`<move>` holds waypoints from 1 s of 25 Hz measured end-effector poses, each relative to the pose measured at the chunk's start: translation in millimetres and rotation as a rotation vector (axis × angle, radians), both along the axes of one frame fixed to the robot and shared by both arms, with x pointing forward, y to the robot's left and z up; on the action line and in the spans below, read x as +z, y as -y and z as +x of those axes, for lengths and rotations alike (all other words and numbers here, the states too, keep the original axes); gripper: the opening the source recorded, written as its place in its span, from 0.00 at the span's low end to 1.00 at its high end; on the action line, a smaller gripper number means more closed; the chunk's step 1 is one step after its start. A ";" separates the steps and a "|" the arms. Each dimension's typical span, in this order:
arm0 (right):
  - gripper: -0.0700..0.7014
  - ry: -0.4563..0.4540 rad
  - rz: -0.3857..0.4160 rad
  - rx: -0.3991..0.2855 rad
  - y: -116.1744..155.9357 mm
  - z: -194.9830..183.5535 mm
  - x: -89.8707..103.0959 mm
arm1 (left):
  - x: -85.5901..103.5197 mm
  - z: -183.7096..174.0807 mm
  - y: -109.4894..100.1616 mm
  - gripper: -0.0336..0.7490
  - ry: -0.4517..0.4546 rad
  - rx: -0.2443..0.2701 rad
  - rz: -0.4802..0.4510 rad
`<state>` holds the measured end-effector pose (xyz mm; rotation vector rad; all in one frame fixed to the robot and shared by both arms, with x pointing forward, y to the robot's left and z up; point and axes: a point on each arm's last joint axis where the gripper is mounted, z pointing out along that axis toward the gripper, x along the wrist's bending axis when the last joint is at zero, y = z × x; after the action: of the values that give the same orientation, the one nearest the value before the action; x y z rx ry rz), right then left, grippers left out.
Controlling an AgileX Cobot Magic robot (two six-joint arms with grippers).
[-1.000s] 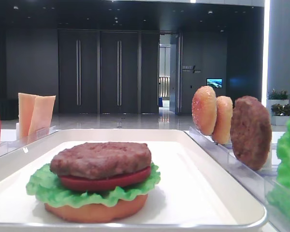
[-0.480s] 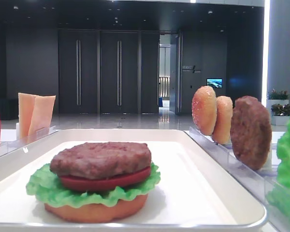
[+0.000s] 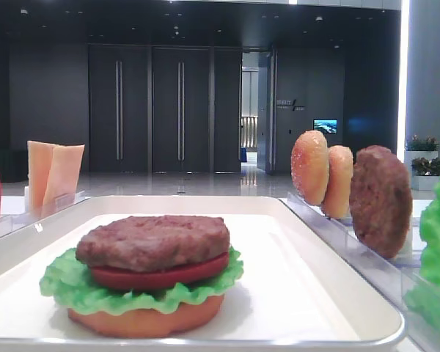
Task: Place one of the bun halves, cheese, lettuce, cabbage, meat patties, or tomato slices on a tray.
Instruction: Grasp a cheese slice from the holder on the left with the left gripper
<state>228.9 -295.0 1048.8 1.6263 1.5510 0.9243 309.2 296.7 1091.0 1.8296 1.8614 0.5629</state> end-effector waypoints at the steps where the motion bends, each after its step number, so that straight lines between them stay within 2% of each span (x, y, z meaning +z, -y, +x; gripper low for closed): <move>1: 0.67 0.000 0.000 0.000 0.0 0.0 0.0 | 3.5 8.4 0.8 0.70 -0.033 0.000 0.003; 5: 0.67 0.000 0.000 0.000 0.0 0.0 0.0 | 12.7 43.9 4.7 0.70 -0.151 0.000 0.010; 11: 0.67 0.000 0.000 0.000 0.0 0.0 0.0 | 19.6 94.8 12.1 0.70 -0.243 -0.005 -0.008; 18: 0.67 0.000 0.000 0.000 0.0 0.0 0.0 | 33.5 149.8 17.0 0.70 -0.260 0.020 -0.014; 25: 0.67 0.000 0.000 0.000 0.0 0.0 0.0 | 53.8 224.1 23.7 0.70 -0.211 0.038 -0.022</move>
<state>228.9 -295.0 1048.8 1.6263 1.5510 0.9243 533.4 273.0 1144.9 1.9064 2.0333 0.3723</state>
